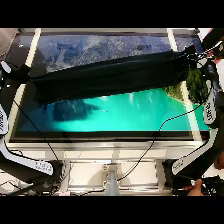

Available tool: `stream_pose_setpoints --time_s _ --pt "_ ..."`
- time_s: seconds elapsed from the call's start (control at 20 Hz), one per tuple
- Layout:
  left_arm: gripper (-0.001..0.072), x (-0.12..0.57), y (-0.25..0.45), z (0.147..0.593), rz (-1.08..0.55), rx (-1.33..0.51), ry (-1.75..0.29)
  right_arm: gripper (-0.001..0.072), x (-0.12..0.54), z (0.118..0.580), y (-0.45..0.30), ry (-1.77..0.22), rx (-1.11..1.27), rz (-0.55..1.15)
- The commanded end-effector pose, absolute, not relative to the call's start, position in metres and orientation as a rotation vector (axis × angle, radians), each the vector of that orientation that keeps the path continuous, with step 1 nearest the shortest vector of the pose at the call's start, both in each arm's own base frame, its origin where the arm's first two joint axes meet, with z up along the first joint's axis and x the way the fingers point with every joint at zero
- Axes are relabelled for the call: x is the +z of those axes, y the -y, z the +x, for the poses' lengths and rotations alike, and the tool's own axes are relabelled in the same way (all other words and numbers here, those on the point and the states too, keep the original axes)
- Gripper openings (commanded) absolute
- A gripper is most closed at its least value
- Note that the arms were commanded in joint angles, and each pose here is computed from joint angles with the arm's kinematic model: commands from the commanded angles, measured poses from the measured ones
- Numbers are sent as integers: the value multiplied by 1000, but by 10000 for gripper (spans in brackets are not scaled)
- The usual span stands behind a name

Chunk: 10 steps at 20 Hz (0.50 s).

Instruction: Fold the clothes and pants, and hang the long-sleeved shirts on hangers.

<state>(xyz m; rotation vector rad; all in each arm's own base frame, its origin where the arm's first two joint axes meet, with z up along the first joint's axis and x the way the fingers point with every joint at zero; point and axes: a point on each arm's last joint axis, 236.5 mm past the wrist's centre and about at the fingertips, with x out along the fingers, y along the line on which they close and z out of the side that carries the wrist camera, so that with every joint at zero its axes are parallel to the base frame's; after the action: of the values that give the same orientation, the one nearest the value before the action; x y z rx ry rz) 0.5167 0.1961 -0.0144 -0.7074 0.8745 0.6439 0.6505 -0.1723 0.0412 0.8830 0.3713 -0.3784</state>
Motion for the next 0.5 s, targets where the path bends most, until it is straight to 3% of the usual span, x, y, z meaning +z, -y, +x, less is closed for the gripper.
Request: stream_pose_setpoints --time_s 0.0,0.05,0.1,0.15,0.2,0.25,0.45 --pt "42 -18 -195 517 -705 650 -880 46 44 652 173 -354 -379 891" --pt "82 -19 -195 517 -705 650 -881 74 43 652 173 -357 -379 890" --pt "258 -18 -195 517 -705 650 -881 207 42 651 172 -366 -379 891" --pt "465 -18 -195 517 -704 649 -881 422 38 649 170 -386 -381 893" --pt "566 -19 -194 517 -709 647 -882 578 34 648 168 -407 -383 892" --pt "570 -18 -191 517 -721 644 -885 632 30 645 168 -429 -387 881" --pt "570 -24 -185 508 -737 649 -936 632 11 632 166 -532 -408 856"
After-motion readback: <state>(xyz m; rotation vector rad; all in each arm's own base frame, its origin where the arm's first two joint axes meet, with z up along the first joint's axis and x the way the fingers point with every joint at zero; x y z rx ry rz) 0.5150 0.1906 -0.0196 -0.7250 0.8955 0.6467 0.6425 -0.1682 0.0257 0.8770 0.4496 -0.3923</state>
